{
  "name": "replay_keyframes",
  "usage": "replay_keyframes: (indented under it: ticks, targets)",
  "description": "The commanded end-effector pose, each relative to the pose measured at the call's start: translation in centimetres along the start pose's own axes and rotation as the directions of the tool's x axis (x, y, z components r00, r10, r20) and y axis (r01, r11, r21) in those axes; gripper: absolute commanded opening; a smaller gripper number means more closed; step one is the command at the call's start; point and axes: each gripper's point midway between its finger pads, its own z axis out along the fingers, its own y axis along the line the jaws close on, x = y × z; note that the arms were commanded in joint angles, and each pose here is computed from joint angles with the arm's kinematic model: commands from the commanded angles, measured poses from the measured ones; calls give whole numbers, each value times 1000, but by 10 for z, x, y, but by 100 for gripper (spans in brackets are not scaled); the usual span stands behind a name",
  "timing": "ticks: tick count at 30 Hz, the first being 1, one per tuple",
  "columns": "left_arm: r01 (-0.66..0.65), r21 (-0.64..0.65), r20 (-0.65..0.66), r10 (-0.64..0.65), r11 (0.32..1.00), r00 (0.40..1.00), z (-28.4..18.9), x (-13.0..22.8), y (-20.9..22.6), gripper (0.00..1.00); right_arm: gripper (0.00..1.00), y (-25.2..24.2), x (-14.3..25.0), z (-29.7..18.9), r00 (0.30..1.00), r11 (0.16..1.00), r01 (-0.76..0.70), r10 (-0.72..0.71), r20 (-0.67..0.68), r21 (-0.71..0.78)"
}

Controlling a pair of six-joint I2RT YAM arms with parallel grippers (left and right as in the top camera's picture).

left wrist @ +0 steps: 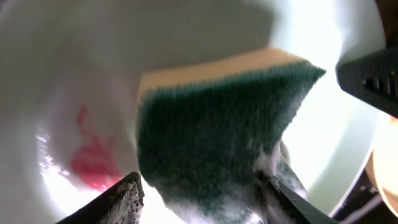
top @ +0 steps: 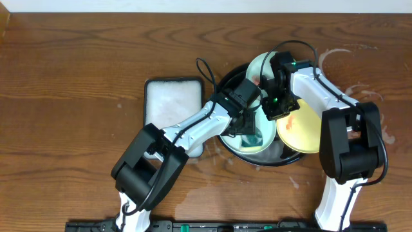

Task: Clean dirty plates on tray and stack at the side
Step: 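Scrub the red stain on the green plate with the left-held sponge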

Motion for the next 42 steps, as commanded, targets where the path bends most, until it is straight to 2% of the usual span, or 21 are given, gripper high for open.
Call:
replay_keyframes:
  ticks: [1, 10, 14, 16, 21, 23, 29, 34, 42]
  targets:
    - [61, 36, -26, -60, 997, 998, -7, 6, -9, 61, 1, 1, 9, 10, 999, 1000, -20, 20, -40, -1]
    - [71, 39, -27, -70, 997, 997, -7, 7, -12, 61, 1, 1, 9, 10, 999, 1000, -20, 20, -38, -1]
    - [70, 53, -44, -67, 996, 997, -7, 10, -15, 57, 1, 1, 8, 10, 999, 1000, -20, 20, -38, -1]
    - [67, 54, -43, -65, 996, 997, -7, 11, -16, 54, 1, 1, 8, 10, 999, 1000, -20, 20, -37, -1]
    - [65, 58, -32, -63, 996, 997, -6, 8, -17, 38, 1, 1, 9, 10, 999, 1000, -20, 20, -38, -1]
    - [62, 42, -17, -62, 997, 998, -5, 7, -14, 37, 1, 1, 9, 10, 999, 1000, -20, 20, -38, -1]
    - [55, -40, 41, -54, 998, 998, 0, 2, 0, 31, 1, 1, 9, 10, 999, 1000, -20, 20, -40, -1]
    - [53, -94, 41, -50, 994, 998, 15, 2, 12, 30, 1, 1, 9, 10, 999, 1000, -20, 20, -41, -1]
    - [23, -308, 132, 19, 951, 991, 18, -13, 55, 29, 1, 1, 10, 10, 999, 1000, -20, 20, -42, -2]
